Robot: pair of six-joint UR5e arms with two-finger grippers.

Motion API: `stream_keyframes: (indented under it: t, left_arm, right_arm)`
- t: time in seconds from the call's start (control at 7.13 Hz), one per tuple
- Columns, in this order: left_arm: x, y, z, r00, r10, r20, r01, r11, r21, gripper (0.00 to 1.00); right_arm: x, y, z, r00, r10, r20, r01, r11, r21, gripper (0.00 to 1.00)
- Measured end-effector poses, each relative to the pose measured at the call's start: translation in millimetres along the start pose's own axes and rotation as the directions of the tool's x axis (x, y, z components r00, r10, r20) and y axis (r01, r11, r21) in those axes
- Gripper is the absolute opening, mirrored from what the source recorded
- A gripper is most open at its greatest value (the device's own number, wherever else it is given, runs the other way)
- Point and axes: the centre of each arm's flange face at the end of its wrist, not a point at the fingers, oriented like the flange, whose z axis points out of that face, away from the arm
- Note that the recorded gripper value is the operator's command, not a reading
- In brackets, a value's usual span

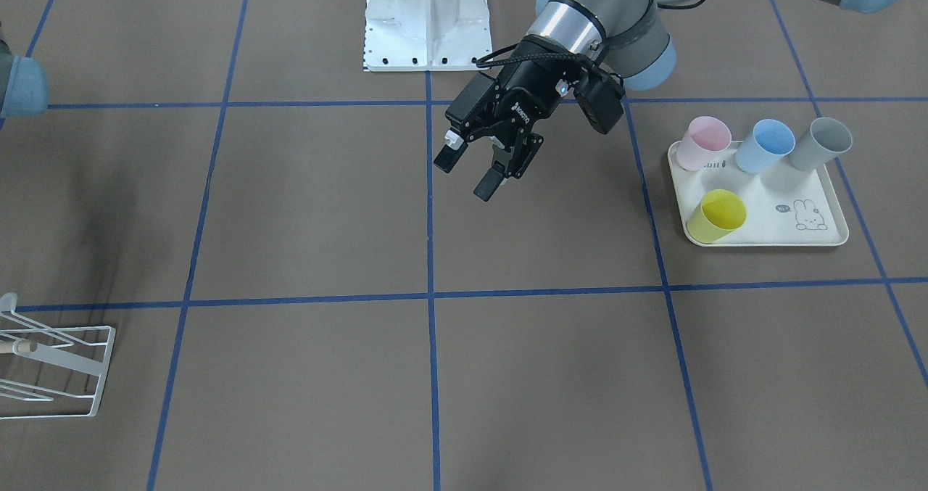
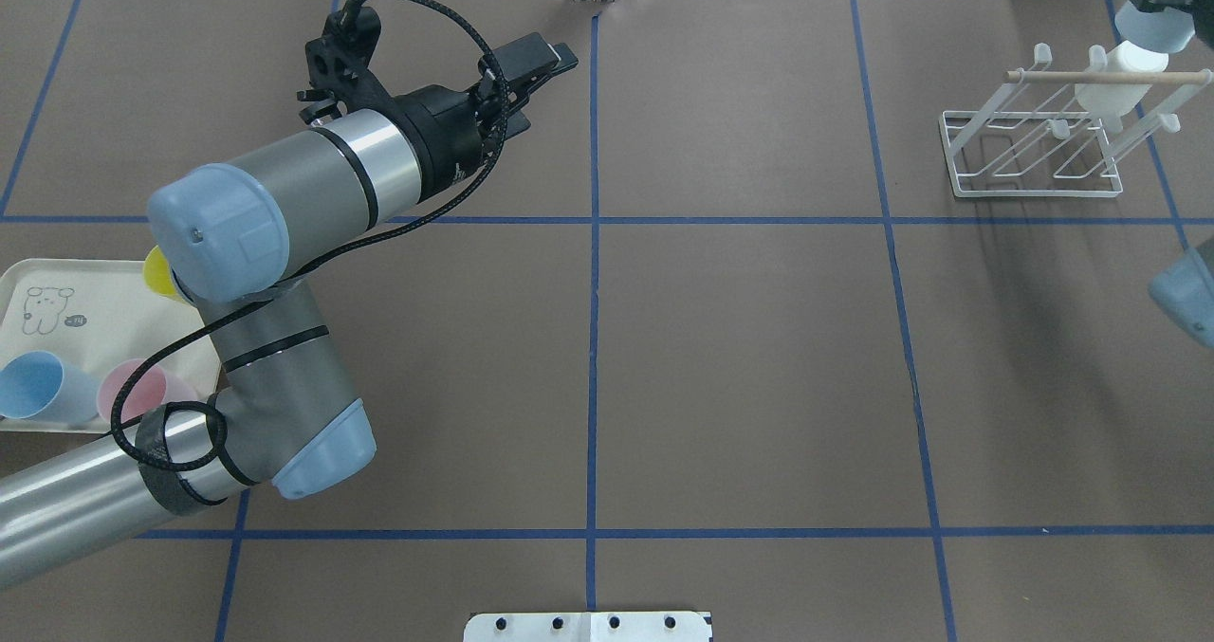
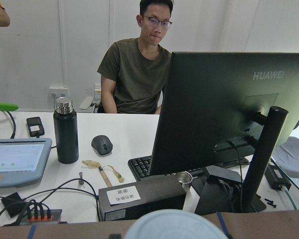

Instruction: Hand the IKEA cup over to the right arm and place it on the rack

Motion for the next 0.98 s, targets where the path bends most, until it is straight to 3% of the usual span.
stream_keyframes:
  t: [0.28,0.7,0.98]
  left_arm:
    - [0.6,0.1,-0.4,1.0,-0.001,-0.001,0.001,1.0,-0.001,1.0]
    - [2.0,1.2,-0.3,1.0,-0.008,-0.004,0.008,1.0,-0.003,1.0]
    - [3.0,1.6,-0.2,1.0,-0.012,-0.006,0.012,1.0,-0.003,1.0]
  right_arm:
    - [25.0,16.2,-20.2,1.0,-0.012,-0.01,0.012,1.0,-0.011,0.0]
    - [45.4,38.6,-11.6,0.999,-0.025,-0.039,0.023,0.999,-0.041,0.0]
    - [58.9,58.4,1.1,0.999,-0.032,-0.031,0.031,0.999,-0.043,0.0]
